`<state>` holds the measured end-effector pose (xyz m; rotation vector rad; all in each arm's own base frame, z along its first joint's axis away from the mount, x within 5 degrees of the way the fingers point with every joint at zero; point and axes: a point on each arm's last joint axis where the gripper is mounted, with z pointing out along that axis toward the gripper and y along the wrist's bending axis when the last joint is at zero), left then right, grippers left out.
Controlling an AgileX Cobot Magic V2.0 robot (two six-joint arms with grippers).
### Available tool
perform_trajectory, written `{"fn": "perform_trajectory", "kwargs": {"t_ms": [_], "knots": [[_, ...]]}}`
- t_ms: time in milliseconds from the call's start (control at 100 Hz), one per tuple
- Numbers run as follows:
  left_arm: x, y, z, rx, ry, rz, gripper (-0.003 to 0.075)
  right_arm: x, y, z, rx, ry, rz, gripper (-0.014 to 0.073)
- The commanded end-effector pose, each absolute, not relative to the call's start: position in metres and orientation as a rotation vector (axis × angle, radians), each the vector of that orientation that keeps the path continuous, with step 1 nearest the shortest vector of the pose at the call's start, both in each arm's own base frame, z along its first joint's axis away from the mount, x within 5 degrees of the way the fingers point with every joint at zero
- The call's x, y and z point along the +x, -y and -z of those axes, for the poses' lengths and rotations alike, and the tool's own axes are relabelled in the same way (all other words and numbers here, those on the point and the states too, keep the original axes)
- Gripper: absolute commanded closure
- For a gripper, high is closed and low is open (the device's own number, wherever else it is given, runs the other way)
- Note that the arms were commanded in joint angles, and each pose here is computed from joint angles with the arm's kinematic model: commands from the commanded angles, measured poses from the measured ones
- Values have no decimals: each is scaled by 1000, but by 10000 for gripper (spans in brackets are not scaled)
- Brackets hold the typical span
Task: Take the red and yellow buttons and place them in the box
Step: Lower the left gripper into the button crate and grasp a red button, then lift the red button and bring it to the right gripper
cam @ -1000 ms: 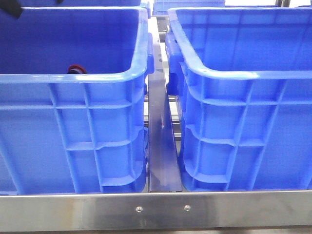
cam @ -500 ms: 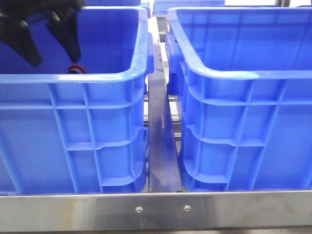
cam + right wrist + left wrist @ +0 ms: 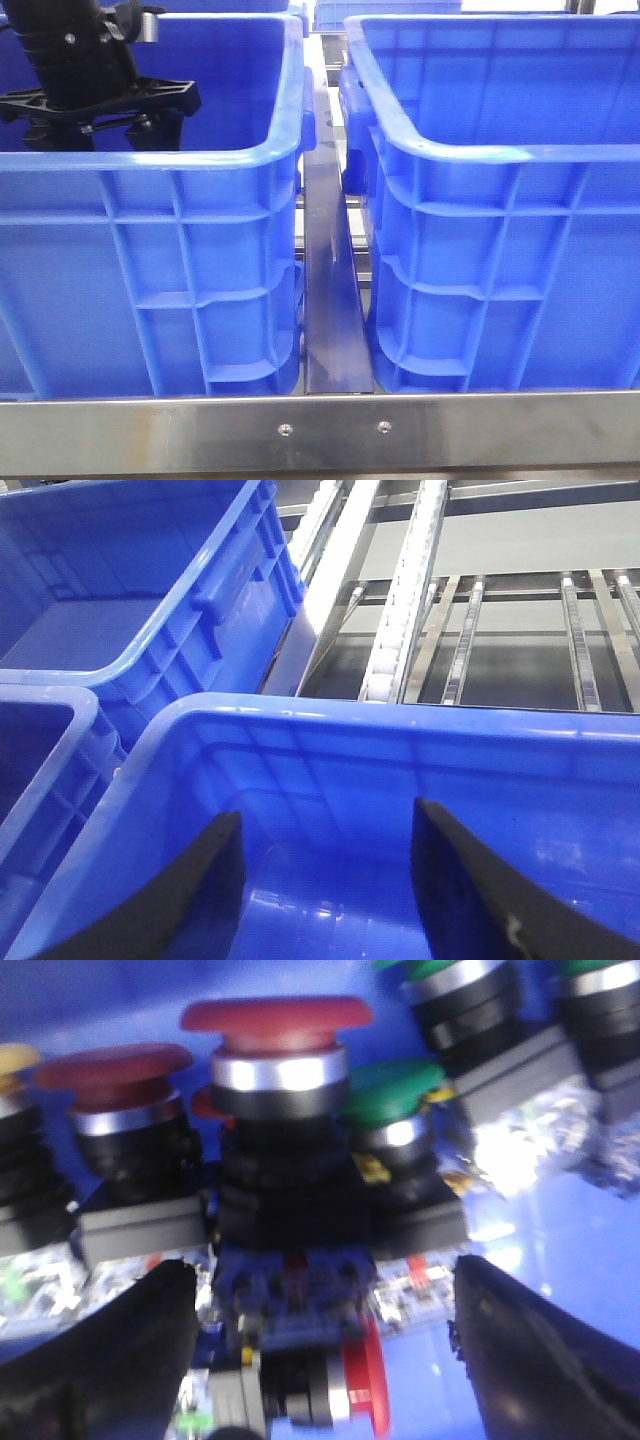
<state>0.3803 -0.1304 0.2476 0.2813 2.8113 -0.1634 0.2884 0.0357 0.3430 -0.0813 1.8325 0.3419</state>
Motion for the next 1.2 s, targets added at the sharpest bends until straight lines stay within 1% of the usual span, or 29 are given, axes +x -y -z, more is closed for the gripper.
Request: {"fn": "perform_trajectory", "kwargs": {"t_ms": [0,370,440,620,690,760,830,950,1030,1120,1190], "knots": [[382,130,-278,247,-2684,200,230,282,-36,-361,-97,-1772,-352,184],[386,129,-280,252,-2639,188,235,282,-36,-361,-98,-1772,-353,184],[386,129,-280,255,-2638,182,274,282,-36,-361,-98,-1772,-353,184],[386,129,-280,257,-2636,177,503,282,-36,-361,-98,-1772,-353,184],[386,129,-280,257,-2636,177,571,282,-36,-361,-98,-1772,-353,184],[386,129,-280,271,-2634,172,617,282,-36,-361,-98,-1772,-353,184],[385,129,-284,294,-2616,170,642,282,-36,-361,-98,-1772,-353,184],[377,128,-302,328,-2568,187,648,282,-36,-361,-98,-1772,-353,186],[369,129,-318,344,-2525,234,648,282,-36,-361,-98,-1772,-353,192],[358,133,-336,468,-2453,287,648,282,-36,-361,-98,-1772,-353,192],[348,134,-351,511,-2403,332,648,282,-36,-361,-98,-1772,-353,192]]}}
